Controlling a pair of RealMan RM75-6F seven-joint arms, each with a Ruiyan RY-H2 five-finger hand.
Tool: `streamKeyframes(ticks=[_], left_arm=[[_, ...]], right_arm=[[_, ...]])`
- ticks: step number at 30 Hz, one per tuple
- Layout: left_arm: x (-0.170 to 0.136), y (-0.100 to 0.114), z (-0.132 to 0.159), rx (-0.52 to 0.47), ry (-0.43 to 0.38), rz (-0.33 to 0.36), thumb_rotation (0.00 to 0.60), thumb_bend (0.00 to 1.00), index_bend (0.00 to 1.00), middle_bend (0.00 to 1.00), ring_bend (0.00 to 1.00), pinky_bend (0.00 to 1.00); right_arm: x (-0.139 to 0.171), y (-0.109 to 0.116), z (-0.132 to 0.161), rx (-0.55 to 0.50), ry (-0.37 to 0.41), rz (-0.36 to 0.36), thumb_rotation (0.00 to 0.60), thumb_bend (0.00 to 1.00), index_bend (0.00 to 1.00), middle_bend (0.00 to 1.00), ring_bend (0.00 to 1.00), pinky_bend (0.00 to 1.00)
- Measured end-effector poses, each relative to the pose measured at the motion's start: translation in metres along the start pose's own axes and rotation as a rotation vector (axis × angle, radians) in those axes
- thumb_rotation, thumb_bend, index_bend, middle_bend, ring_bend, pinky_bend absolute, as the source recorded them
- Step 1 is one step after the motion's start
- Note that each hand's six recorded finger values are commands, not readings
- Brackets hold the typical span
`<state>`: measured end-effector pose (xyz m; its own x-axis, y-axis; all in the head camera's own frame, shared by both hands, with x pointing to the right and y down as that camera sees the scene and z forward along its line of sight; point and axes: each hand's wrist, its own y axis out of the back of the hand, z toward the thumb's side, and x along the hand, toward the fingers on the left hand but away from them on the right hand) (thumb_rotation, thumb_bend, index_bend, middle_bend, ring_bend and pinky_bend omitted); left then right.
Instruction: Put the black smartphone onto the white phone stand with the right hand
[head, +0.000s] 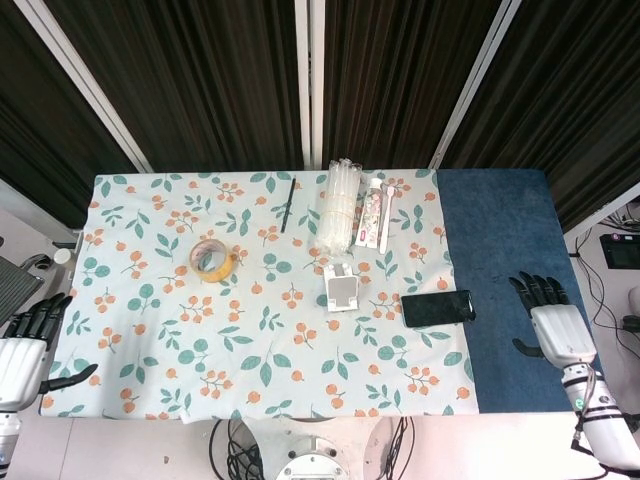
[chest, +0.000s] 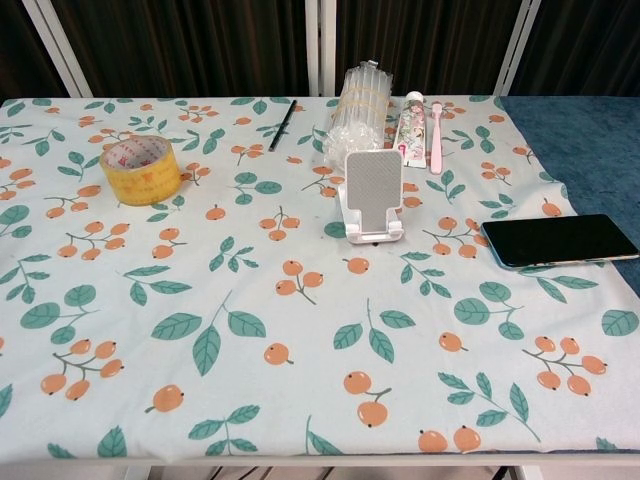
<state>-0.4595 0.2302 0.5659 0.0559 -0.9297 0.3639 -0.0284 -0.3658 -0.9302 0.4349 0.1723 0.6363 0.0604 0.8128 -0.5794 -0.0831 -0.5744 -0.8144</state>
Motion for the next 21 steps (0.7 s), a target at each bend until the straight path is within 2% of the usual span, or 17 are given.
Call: streamKeyframes(ticks=[5,8,12,21], left_arm=[[-0.003,-0.001,-0.001,-0.007,0.004,0.000,0.415,0.07,0.06,0.08,0.10,0.22],[-0.003,-0.001,-0.002,-0.012,0.005,-0.001,0.415,0.07,0.06,0.08,0.10,0.22],[-0.003,-0.002,-0.003,-0.025,0.006,-0.007,0.417,0.07,0.06,0.08,0.10,0.22],[0.000,-0.003,-0.005,-0.035,0.009,-0.017,0.413,0.07,0.06,0.08,0.11,0.22]], right_arm=[[-0.037,-0.005,0.030,0.028,0.039,0.088,0.600,0.10,0.00,0.00,0.00,0.00],[-0.053,-0.009,0.049,0.031,0.069,0.122,0.600,0.09,0.05,0.00,0.00,0.00],[-0.065,-0.020,0.071,0.039,0.100,0.158,0.600,0.09,0.10,0.00,0.00,0.00],[-0.075,-0.030,0.087,0.061,0.106,0.225,0.600,0.09,0.15,0.00,0.00,0.00]])
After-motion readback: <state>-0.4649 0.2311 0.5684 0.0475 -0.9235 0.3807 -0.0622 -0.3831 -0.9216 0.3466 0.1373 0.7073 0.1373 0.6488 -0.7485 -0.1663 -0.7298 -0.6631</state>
